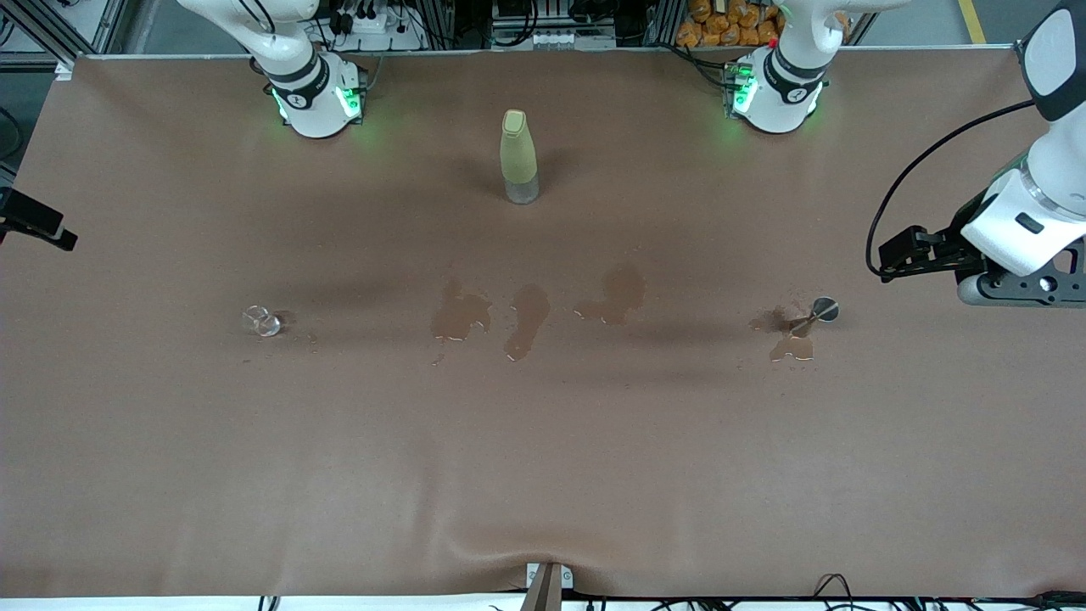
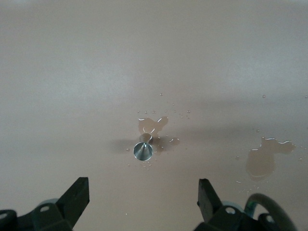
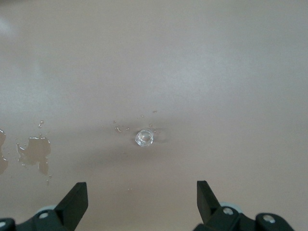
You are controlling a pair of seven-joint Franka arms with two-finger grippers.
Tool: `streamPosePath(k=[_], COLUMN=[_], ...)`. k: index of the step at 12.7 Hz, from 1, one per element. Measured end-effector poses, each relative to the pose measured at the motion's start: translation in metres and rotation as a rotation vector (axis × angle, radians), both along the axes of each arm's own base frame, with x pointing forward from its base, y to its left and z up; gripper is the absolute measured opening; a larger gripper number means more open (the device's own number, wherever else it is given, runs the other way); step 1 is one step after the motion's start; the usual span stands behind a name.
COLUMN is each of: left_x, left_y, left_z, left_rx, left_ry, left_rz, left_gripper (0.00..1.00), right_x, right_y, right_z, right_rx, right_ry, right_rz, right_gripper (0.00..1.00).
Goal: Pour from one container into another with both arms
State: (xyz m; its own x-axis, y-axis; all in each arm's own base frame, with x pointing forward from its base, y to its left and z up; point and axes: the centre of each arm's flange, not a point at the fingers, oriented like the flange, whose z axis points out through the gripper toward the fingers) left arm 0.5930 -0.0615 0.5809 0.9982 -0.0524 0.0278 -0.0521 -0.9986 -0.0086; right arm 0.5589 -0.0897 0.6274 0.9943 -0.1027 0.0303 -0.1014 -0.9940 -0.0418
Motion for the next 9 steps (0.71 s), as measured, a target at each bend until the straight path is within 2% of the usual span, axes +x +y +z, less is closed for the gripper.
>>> streamPosePath(k=[9], left_x=[0.002], left_y=[0.008], left_z=[-0.002], left_rx=[0.000], left_ry=[0.004], left_rz=[0.013], left_gripper=[1.00], right_x=[0.009], right_y=[0.000], right_z=[-0.017], right_rx=[0.001], right_ry=[0.023], right_rz=[0.001], right_gripper=[1.00])
